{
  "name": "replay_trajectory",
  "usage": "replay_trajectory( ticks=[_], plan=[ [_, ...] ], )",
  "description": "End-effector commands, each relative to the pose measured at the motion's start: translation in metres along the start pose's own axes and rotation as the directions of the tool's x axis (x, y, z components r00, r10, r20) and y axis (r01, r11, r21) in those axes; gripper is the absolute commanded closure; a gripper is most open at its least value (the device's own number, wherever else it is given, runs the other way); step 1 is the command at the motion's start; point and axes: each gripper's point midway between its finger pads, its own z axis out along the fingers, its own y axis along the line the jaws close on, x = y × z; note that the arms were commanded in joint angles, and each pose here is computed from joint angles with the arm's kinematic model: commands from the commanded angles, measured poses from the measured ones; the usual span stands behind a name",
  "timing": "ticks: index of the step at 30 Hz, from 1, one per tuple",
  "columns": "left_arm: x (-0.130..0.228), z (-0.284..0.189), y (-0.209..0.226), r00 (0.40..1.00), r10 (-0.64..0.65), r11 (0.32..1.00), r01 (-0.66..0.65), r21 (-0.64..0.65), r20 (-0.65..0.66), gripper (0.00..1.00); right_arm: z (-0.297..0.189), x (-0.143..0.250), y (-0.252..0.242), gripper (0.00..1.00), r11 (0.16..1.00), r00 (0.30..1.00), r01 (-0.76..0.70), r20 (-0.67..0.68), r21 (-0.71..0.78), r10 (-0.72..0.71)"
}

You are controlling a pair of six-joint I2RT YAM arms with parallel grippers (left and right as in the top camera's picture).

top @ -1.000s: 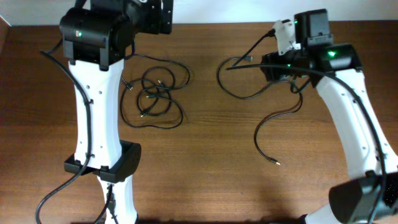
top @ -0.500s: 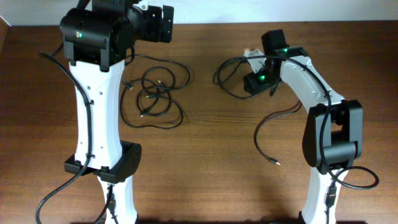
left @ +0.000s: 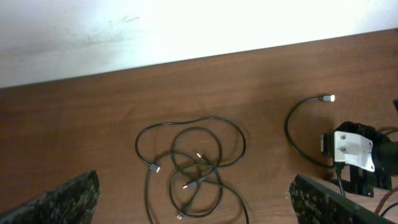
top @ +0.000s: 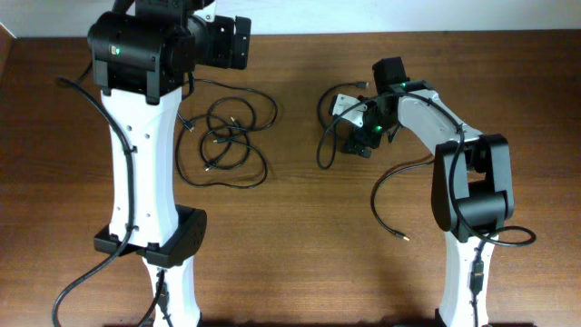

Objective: Untangle cables

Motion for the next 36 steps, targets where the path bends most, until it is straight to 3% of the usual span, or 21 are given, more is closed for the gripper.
replay_trajectory(
  ticks=[1, 3, 4, 7, 11, 17, 20, 23, 25, 26, 27, 32, 36],
  plan=[
    [-0.007, -0.01, 0.003, 0.999, 0.006, 1.0, -0.006, -0.01, 0.041, 0.01, 0.018, 0.016, 0.02, 0.11, 0.997, 0.999, -0.024, -0.037, -0.073, 0.021],
    [-0.007, -0.01, 0.003, 0.999, 0.007, 1.0, -0.006, -0.01, 0.04, 0.01, 0.018, 0.017, 0.02, 0.83, 0.997, 0.999, -0.025, -0.041, -0.073, 0.022],
    [-0.007, -0.01, 0.003, 0.999, 0.006, 1.0, -0.006, -0.01, 0.041, 0.01, 0.02, 0.019, 0.021, 0.96, 0.997, 0.999, -0.026, -0.042, -0.075, 0.023],
    [-0.007, -0.01, 0.003, 0.999, 0.007, 1.0, -0.006, -0.01, 0.041, 0.01, 0.026, 0.025, 0.025, 0.96, 0.997, 0.999, -0.029, -0.041, -0.077, 0.026],
    [-0.007, -0.01, 0.003, 0.999, 0.01, 1.0, -0.009, -0.011, 0.041, 0.01, 0.009, 0.013, -0.003, 0.96, 0.989, 0.988, -0.146, 0.044, -0.008, 0.146],
    [-0.007, -0.01, 0.003, 0.999, 0.009, 1.0, -0.009, -0.011, 0.038, 0.01, -0.134, -0.02, -0.081, 0.96, 0.91, 0.93, -0.328, 0.254, 0.254, 0.264],
    [-0.005, -0.01, 0.003, 0.999, 0.011, 1.0, -0.01, -0.01, 0.033, 0.01, -0.209, 0.023, -0.133, 0.96, 0.704, 0.844, -0.535, 0.315, 0.467, 0.434],
    [-0.003, -0.009, 0.003, 1.0, 0.012, 1.0, -0.012, -0.01, 0.024, 0.01, -0.255, 0.085, -0.157, 0.96, 0.527, 0.743, -0.662, 0.38, 0.533, 0.551],
    [-0.002, -0.009, 0.002, 1.0, 0.013, 1.0, -0.013, -0.006, 0.019, 0.01, -0.291, 0.143, -0.168, 0.96, 0.32, 0.583, -0.792, 0.489, 0.519, 0.649],
    [-0.001, -0.009, 0.002, 1.0, 0.014, 1.0, -0.014, -0.006, 0.014, 0.01, -0.324, 0.172, -0.175, 0.96, 0.183, 0.454, -0.871, 0.602, 0.457, 0.657],
    [0.0, -0.01, 0.001, 1.0, 0.015, 1.0, -0.015, -0.005, 0.013, 0.01, -0.342, 0.178, -0.181, 0.96, 0.137, 0.425, -0.884, 0.648, 0.447, 0.631],
    [0.003, -0.01, -0.002, 1.0, 0.009, 1.0, -0.009, 0.015, -0.001, 0.01, -0.421, 0.123, -0.203, 0.96, 0.124, 0.516, -0.844, 0.729, 0.522, 0.449],
    [0.01, -0.009, -0.002, 0.999, 0.013, 1.0, -0.013, 0.015, -0.031, 0.01, -0.563, 0.06, -0.188, 0.96, 0.027, 0.578, -0.814, 0.803, 0.581, 0.144]
  ],
)
